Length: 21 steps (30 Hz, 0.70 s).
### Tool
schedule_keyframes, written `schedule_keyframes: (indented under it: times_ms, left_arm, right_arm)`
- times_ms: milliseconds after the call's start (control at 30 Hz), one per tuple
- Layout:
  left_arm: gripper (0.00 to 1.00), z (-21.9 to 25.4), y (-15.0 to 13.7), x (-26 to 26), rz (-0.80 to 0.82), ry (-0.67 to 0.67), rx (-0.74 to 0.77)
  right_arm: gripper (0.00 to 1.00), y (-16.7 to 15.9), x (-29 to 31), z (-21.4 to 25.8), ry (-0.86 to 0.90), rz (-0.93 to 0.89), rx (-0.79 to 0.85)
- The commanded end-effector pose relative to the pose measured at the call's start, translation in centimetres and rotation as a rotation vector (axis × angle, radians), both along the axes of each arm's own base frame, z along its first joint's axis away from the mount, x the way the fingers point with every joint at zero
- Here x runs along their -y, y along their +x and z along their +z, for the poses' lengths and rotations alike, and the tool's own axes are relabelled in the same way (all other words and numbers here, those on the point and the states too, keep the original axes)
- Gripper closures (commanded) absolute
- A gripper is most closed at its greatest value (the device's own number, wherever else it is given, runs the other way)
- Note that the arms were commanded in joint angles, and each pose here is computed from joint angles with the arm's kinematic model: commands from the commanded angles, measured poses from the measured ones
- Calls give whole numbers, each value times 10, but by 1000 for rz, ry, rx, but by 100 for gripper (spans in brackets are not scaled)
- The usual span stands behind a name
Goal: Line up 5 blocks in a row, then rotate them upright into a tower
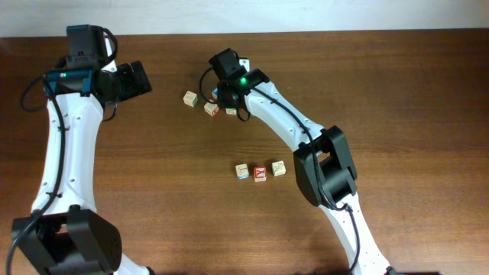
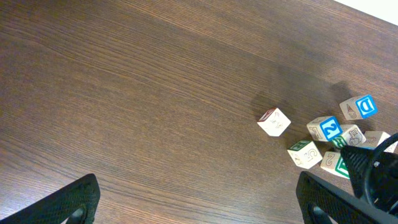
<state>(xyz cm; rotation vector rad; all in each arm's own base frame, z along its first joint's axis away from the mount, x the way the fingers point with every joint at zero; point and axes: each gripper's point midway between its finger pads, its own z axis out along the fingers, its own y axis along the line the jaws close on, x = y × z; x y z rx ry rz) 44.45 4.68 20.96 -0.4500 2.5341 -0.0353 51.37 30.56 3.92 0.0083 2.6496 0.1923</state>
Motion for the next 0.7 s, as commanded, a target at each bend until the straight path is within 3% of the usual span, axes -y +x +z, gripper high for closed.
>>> schedule_keyframes:
  times_ms: [0, 133, 300, 500, 667]
  left_arm:
    - [1, 5, 2, -2, 14, 2, 12]
    - [1, 5, 2, -2, 14, 2, 12]
    - [1, 5, 2, -2, 14, 2, 12]
    - [1, 5, 2, -2, 14, 2, 12]
    - [1, 5, 2, -2, 14, 2, 12]
  right_arm:
    - [53, -10, -6, -25, -25, 16, -40]
    - [68, -16, -4, -29, -33, 20, -69]
    - [71, -39, -18, -33, 46, 79, -182]
    - [71, -121, -48, -42, 79, 190, -449]
    - [70, -185, -44, -45, -53, 230, -618]
